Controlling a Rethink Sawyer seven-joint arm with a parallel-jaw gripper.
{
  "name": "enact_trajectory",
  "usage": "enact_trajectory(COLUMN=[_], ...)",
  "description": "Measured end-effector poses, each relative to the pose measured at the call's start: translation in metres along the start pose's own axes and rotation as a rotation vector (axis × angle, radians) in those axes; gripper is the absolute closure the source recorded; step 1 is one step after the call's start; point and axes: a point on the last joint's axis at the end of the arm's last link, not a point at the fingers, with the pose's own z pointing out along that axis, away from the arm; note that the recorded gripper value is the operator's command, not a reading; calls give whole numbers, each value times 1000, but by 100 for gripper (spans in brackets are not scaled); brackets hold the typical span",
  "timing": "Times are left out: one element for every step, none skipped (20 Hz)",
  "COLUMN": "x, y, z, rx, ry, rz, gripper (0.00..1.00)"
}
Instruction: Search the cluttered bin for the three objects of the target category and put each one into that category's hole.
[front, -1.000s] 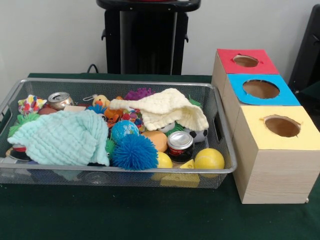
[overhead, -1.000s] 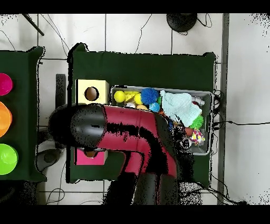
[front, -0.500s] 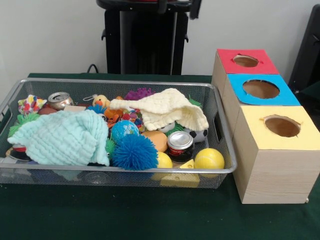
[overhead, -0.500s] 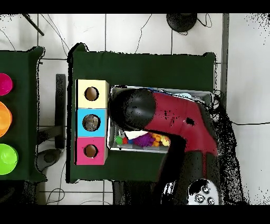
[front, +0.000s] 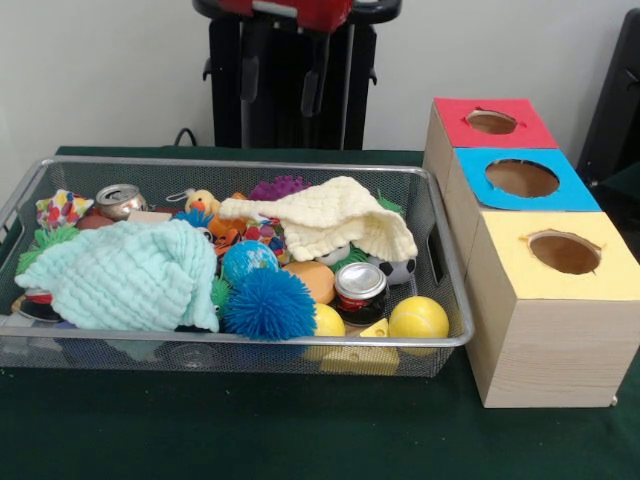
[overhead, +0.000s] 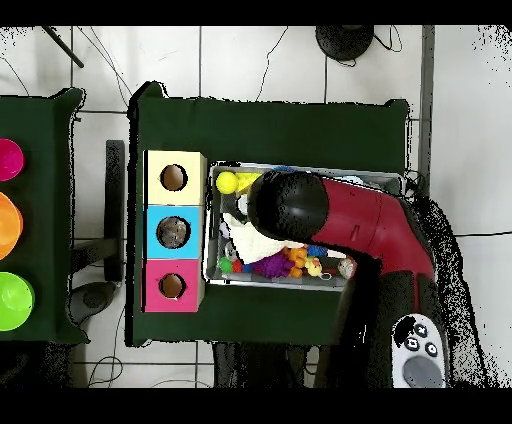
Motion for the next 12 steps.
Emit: enact_trajectory(x=[1,2,3,3,4,5,5,7,9,10,11,11], y=[-1,-1,0,2,3,4,5,8,9,11,13,14], z=[7,11,17,22,25,29,33,39,45,51,56,59], rx=[-1,-2,-4,-6,-6,-8,-8,-11,-13,-16,-19,-21], ry=[-4,-5,-5,-5,-4,-1,2,9,15,19,23,25], rz=[-6,-9,-18,-26,-31,-38,-44,-54,-62,-69,-77,-81], gripper=[0,0,0,0,0,0,0,0,0,0,0,0])
